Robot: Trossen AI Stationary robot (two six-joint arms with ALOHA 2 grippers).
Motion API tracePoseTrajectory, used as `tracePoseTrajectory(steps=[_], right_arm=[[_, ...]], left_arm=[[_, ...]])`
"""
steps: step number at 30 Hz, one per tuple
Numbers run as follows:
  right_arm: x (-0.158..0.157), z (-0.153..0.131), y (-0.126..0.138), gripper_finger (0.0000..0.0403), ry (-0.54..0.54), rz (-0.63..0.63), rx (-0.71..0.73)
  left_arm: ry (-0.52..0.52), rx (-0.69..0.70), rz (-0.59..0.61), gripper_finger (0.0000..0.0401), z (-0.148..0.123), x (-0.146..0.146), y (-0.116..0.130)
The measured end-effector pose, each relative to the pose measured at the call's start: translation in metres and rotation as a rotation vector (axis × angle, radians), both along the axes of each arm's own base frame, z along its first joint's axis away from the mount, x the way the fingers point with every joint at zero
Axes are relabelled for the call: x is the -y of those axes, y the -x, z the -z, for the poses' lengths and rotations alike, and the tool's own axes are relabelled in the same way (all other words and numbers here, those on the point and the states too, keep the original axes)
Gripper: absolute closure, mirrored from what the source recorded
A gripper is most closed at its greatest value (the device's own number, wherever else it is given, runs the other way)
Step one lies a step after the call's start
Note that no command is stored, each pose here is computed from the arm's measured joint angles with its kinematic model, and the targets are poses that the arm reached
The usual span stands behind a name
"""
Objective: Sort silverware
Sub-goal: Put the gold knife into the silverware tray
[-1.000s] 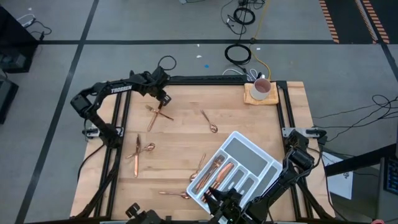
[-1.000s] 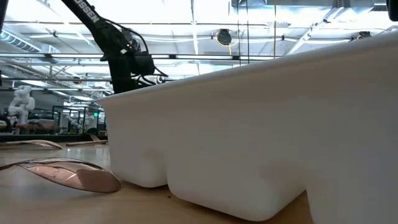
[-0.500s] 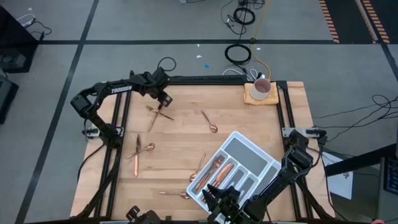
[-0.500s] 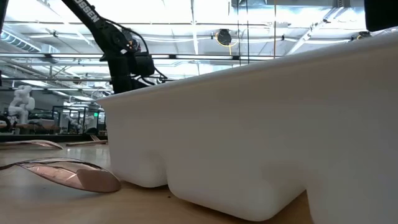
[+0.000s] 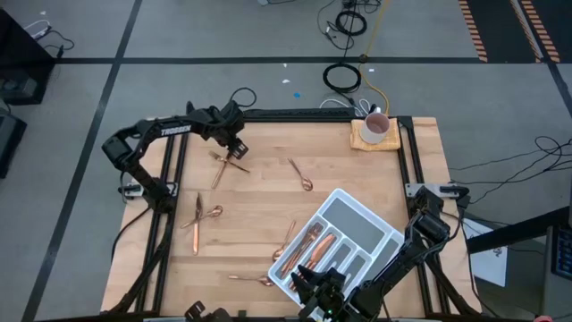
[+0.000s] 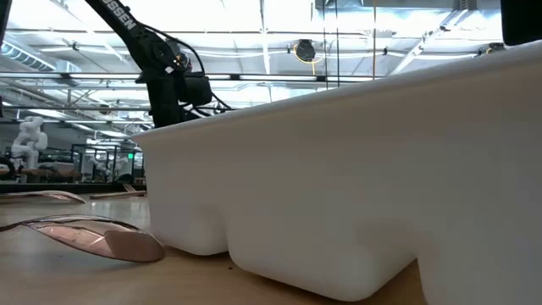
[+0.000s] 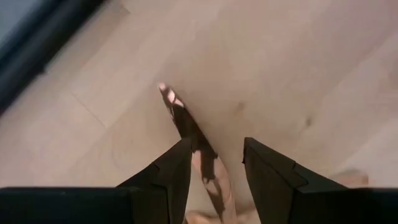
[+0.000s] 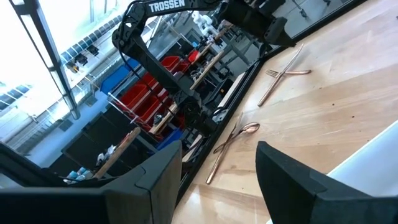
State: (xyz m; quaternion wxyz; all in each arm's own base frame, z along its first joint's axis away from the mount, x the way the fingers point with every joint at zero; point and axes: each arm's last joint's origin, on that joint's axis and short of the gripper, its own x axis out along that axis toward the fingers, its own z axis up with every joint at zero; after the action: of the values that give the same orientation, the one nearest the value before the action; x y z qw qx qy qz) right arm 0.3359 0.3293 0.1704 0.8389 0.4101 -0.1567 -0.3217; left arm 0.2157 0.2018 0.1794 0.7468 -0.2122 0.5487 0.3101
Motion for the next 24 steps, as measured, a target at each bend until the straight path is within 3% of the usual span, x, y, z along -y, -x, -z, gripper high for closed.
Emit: tracePoseTrajectory(steps=[11, 24], right_arm=[[0.000, 0.000, 0.000, 0.0211, 0.002, -0.001, -0.002], [-0.001, 0.000, 0.001, 0.0211, 0.001, -0.006, -0.003]], left_arm=[[0.013, -0.083, 0.038, 0.0245, 0.004, 0.011, 0.000], [0.060, -0.114, -0.032, 0.0245, 0.027, 0.022, 0.012]])
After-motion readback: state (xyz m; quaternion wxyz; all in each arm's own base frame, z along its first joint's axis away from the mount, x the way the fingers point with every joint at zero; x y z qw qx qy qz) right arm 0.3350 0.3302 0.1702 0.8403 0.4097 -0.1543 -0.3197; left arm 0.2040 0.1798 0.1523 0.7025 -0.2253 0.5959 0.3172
